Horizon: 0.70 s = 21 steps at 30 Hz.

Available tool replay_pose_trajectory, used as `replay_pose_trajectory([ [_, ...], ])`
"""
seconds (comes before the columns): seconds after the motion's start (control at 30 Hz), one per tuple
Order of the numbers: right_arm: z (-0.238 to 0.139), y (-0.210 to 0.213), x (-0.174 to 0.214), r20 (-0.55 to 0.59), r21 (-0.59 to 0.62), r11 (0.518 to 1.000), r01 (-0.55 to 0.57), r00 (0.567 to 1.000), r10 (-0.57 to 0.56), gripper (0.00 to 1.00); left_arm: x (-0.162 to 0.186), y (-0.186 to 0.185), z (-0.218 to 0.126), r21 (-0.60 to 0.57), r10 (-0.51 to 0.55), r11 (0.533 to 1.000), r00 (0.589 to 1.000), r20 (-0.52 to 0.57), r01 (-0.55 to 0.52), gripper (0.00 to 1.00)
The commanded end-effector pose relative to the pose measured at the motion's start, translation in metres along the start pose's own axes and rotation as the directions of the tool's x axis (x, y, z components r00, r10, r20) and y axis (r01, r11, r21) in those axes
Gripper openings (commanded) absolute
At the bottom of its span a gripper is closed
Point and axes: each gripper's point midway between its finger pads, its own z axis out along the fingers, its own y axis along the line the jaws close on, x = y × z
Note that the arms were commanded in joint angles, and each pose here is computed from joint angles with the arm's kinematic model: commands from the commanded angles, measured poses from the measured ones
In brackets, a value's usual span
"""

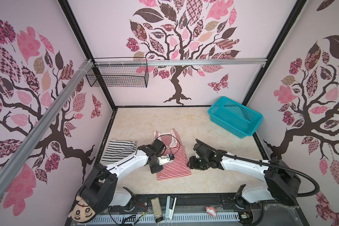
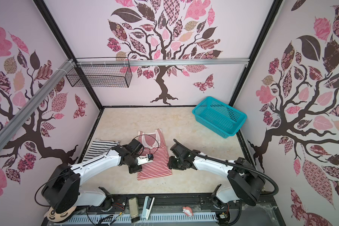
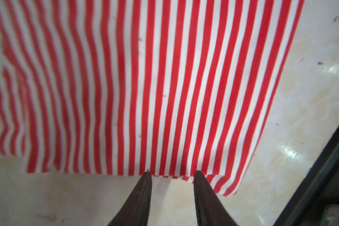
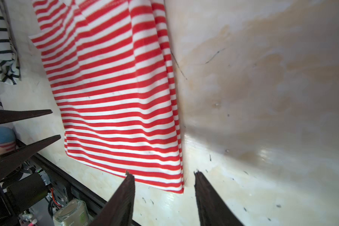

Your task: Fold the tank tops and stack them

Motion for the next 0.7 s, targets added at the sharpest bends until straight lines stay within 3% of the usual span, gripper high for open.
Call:
replay_pose_trajectory([
  [0.0, -0.009, -0.009, 0.001, 0.004, 0.059, 0.998, -0.015, 1.0, 0.014, 0.55, -0.005, 0.003, -0.011, -0.045, 0.019, 0.999, 0.999, 0.051, -0.017, 0.47],
  [0.2, 0.008, -0.014, 0.023, -0.055, -0.001, 0.997, -0.072, 0.996, 0.072, 0.56, 0.011, -0.008, -0.004, -0.024, 0.039, 0.999, 0.999, 0.023, -0.038, 0.55],
  [0.37, 0.018, -0.01, 0.034, -0.095, -0.029, 0.997, -0.072, 0.993, 0.069, 0.56, 0.019, 0.007, 0.006, -0.142, 0.034, 0.989, 0.999, 0.016, -0.032, 0.57],
  [0.67, 0.044, -0.007, 0.063, -0.195, 0.055, 0.998, 0.006, 0.981, 0.005, 0.48, 0.021, -0.01, 0.005, -0.111, 0.032, 0.994, 0.998, 0.053, -0.026, 0.57],
])
